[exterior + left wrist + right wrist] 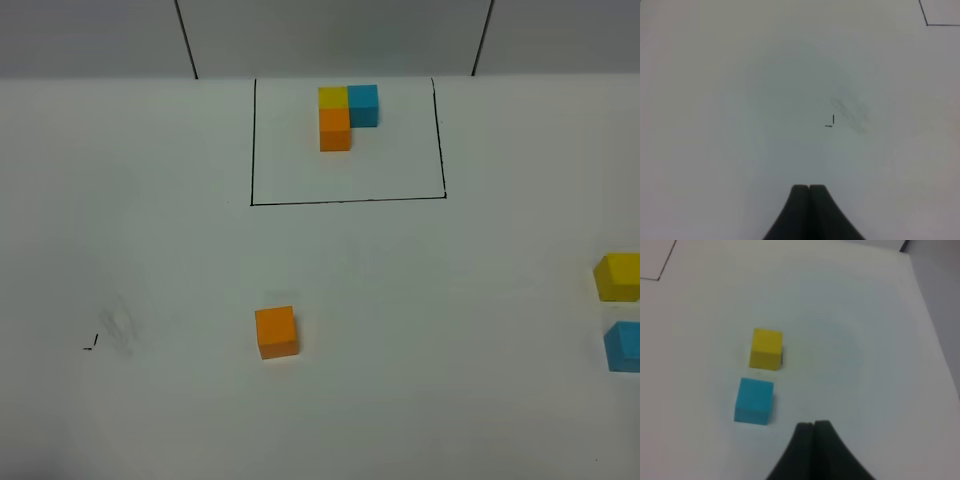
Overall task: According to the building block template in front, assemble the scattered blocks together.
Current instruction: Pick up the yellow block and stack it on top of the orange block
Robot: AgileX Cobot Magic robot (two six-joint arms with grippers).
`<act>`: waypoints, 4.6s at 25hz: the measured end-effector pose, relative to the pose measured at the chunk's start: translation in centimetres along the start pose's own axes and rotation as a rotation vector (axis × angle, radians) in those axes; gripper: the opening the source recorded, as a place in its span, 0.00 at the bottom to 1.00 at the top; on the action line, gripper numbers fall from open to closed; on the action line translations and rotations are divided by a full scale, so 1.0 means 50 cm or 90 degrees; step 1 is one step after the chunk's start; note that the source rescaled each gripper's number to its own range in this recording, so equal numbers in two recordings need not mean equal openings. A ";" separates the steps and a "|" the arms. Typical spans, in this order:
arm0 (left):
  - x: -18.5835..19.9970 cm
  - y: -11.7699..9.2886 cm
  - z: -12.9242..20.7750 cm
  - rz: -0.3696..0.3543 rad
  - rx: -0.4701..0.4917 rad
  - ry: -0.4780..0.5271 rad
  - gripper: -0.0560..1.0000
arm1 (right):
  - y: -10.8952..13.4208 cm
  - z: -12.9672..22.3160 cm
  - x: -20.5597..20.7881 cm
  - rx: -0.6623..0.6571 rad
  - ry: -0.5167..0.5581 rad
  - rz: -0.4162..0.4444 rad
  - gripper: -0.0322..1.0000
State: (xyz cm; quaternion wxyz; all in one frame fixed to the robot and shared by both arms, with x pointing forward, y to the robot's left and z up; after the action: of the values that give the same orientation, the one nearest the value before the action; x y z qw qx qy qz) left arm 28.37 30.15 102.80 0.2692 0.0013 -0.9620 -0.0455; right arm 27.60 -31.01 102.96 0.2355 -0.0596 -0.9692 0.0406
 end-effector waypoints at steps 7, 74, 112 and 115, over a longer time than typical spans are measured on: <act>0.000 0.000 0.000 0.000 -0.001 0.000 0.05 | 0.000 0.000 0.000 0.000 0.000 0.000 0.03; 0.000 0.000 0.000 0.000 -0.001 0.000 0.05 | 0.000 0.000 0.000 0.000 0.000 0.000 0.03; 0.000 0.000 0.001 0.000 -0.001 0.001 0.05 | -0.005 -0.037 -0.001 0.028 0.010 0.002 0.97; 0.000 0.000 0.001 0.001 -0.001 0.001 0.05 | -0.009 -0.067 -0.019 0.034 0.045 0.004 0.97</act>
State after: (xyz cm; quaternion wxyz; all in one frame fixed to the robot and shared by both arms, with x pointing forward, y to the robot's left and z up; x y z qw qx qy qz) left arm 28.35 30.13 102.77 0.2703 0.0005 -0.9617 -0.0462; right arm 29.91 -31.41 105.55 0.2709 -0.0577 -0.9587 0.0653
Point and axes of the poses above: a point on each arm's last joint axis where the gripper is mounted, x pointing back along that axis away from the gripper, y along the wrist's bending axis when the last joint is at zero, z = x × y, the point moved 5 cm from there along -x, pointing out along that axis toward the gripper, and after that the axes turned 6 degrees about -x, right-handed, at the moved point
